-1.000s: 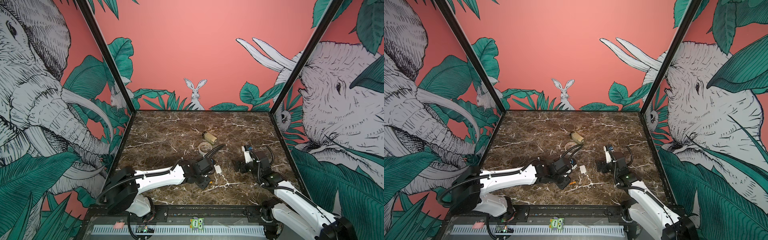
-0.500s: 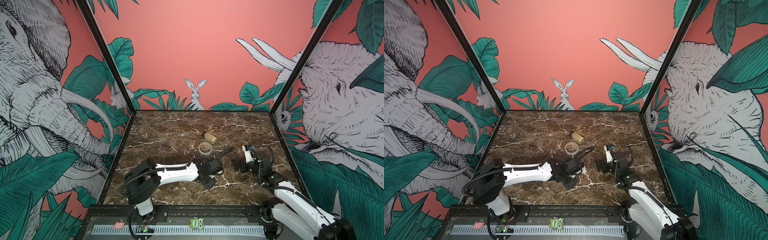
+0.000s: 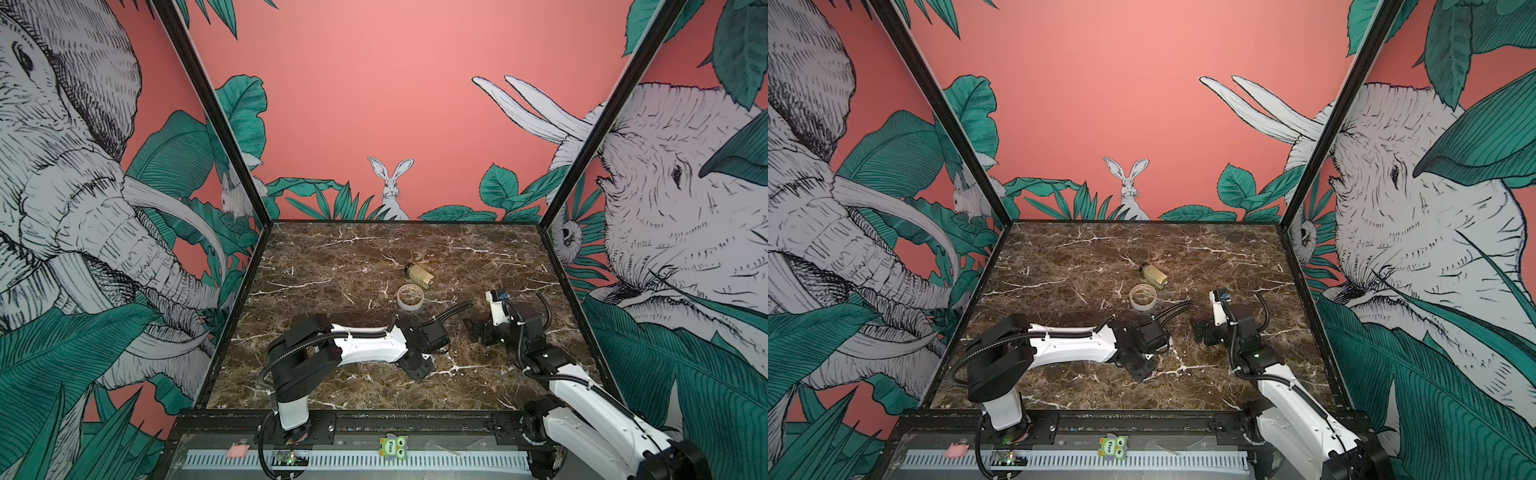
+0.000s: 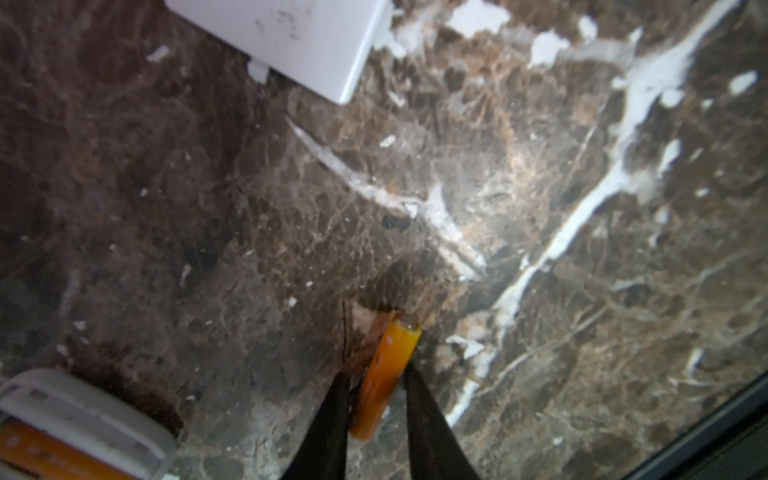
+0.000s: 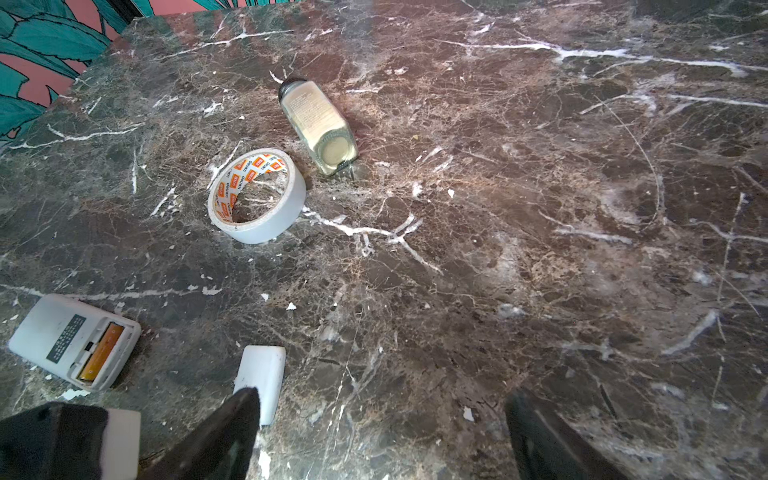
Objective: Load the batteries into the remote control
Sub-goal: 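Lower the left gripper and grasp the orange battery on the table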
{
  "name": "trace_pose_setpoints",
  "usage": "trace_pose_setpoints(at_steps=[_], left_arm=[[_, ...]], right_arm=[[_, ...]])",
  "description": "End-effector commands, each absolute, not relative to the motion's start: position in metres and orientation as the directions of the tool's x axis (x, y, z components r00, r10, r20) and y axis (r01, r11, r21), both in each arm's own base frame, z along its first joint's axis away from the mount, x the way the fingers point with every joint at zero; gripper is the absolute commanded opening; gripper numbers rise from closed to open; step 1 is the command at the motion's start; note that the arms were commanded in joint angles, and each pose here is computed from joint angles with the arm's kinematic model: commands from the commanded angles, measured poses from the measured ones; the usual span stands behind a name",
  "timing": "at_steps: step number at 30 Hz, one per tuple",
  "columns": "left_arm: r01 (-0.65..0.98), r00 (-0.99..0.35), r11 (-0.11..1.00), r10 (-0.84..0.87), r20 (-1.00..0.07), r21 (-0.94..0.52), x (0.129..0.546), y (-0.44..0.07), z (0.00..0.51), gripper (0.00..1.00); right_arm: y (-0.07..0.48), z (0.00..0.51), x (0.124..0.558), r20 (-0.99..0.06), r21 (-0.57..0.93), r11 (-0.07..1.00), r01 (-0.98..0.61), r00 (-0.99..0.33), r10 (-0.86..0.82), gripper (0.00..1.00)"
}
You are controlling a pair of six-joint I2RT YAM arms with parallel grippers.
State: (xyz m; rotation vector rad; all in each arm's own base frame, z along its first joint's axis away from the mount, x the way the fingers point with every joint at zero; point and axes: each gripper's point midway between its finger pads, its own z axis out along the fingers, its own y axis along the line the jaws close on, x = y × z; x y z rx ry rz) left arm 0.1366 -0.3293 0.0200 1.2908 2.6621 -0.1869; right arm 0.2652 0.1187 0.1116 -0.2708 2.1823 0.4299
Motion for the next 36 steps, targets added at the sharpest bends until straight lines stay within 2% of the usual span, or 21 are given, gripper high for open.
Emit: trace_pose_setpoints(at_steps=[1,19,29,36], left_arm=[[0.781,-0.614,0.624,0.761,-0.209,-0.025,0.137,-0.330,0.023,0.24],[0.748,-0.657,0.661,0.724,-0.210,-0.061,0.129,-0.331,0.019,0.09],[0.629,-0.757,0.773,0.583,-0.294,-0.088,0.140,-0.331,0.050,0.04],[0.462,-0.849,0.885,0.423,-0.316,-0.058,0.162,-0.296,0.066,0.02]], right_arm=[[0.119,0.118,0.269,-0.822,0.214,0.914,-0.344,-0.569,-0.021,0.92],[0.110,0.123,0.267,-0.845,0.196,0.929,-0.315,-0.534,-0.002,0.91],[0.112,0.123,0.266,-0.846,0.199,0.925,-0.323,-0.533,-0.004,0.91],[0.113,0.124,0.266,-0.850,0.201,0.921,-0.334,-0.526,-0.005,0.91]])
